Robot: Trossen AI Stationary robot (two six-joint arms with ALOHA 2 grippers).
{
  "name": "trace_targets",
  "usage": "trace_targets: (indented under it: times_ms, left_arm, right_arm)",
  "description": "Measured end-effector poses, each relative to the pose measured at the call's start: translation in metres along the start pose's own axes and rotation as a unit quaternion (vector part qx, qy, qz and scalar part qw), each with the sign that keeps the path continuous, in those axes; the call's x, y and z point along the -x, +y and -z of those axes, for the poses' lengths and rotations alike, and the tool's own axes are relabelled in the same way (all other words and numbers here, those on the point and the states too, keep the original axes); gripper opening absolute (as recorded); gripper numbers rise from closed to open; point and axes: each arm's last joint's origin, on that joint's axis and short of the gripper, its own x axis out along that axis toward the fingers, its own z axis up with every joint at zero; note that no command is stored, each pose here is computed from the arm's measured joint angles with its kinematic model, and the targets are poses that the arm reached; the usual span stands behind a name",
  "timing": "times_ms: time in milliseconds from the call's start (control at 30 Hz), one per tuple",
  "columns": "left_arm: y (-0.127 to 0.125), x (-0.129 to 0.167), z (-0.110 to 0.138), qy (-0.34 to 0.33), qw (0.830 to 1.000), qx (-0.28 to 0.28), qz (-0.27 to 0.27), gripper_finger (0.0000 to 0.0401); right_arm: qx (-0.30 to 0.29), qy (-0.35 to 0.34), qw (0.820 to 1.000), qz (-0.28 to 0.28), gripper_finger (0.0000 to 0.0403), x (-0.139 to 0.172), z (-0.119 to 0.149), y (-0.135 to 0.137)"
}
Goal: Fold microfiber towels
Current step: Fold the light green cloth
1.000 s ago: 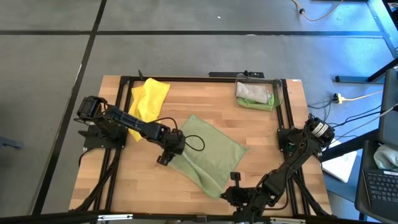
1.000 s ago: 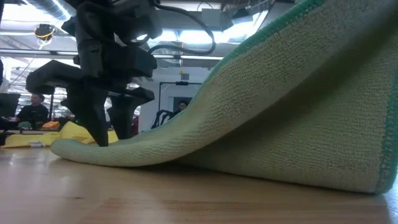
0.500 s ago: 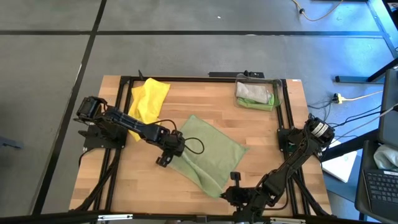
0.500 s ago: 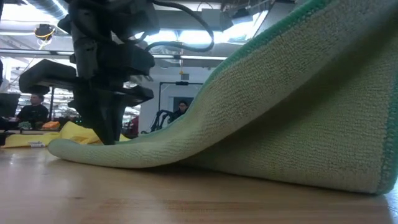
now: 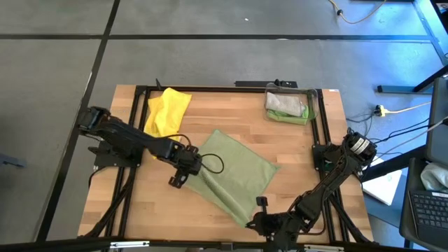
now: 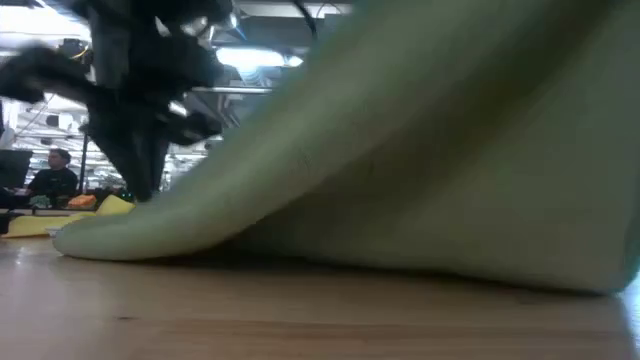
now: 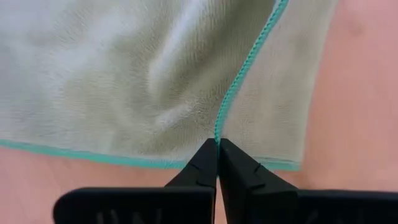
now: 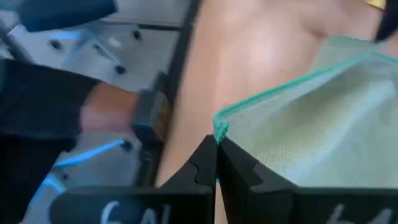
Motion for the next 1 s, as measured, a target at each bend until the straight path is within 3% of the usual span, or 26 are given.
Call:
trace_targets:
  times_ms: [367,533,700,833,1000]
  left_arm:
    - [-0.025,0.052,0.004,-0.091,0.995,0.023,-0.029,0.0000]
    - [-0.040,0.050,0.004,-0.090,0.995,0.041,-0.014,0.0000]
    - [-0.056,0.044,0.005,-0.073,0.997,0.022,0.019,0.0000]
    - [-0.054,0.044,0.004,-0.081,0.996,0.013,-0.037,0.0000]
    - [-0.037,0.045,0.002,-0.091,0.988,0.000,-0.127,0.0000]
  right_arm:
    - [-0.009,-0.015,0.999,-0.030,0.0011,0.000,-0.005,0.004]
    - [-0.030,0.004,0.997,-0.069,0.0011,0.002,-0.002,0.008]
    - [-0.038,0.012,0.995,-0.086,0.0011,0.006,0.001,0.015]
    - [-0.037,0.017,0.997,-0.067,0.0011,0.007,0.004,0.015]
    - [-0.064,0.074,0.995,-0.015,0.0011,0.007,0.017,0.005]
